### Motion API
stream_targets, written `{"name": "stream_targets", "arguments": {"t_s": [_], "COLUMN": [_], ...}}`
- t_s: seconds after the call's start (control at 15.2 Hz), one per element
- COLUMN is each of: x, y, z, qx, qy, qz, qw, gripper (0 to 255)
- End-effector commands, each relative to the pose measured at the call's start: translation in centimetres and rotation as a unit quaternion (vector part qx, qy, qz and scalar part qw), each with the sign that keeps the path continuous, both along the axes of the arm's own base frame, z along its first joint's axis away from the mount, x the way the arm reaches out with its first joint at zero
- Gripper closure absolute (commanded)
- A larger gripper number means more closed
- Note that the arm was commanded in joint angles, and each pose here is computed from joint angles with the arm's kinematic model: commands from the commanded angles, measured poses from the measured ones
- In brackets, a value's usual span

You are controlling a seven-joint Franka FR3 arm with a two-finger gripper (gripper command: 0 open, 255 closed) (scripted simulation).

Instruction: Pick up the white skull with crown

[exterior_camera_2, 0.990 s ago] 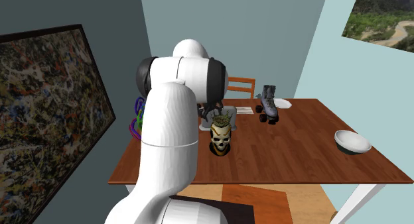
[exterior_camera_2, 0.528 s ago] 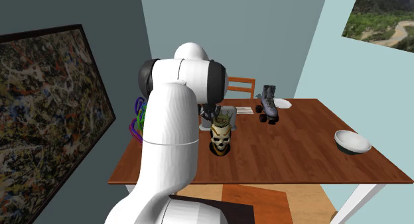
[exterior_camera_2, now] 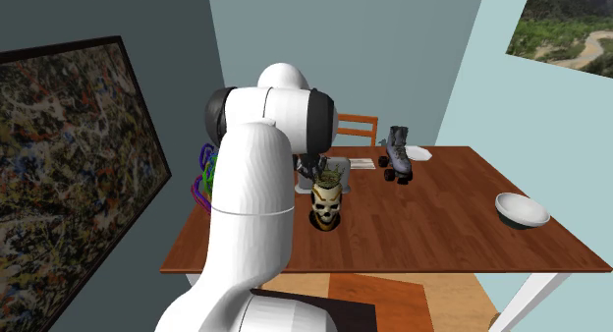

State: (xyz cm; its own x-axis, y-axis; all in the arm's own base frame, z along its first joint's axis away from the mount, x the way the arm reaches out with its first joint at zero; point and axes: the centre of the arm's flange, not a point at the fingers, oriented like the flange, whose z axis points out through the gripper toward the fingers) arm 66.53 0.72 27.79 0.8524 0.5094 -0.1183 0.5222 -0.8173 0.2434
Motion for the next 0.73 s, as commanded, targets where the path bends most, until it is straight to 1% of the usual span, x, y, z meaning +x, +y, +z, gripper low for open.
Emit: {"name": "stream_targets", "arguments": {"t_s": [0.0, 0.66], "x": [0.0, 0.0], "y": [0.0, 0.0], "z": [1.0, 6.2], "qx": [0.000, 0.000], "qy": [-0.001, -0.001], "qz": [0.000, 0.000], "qw": [1.0000, 1.0000], "gripper": [255, 255]}}
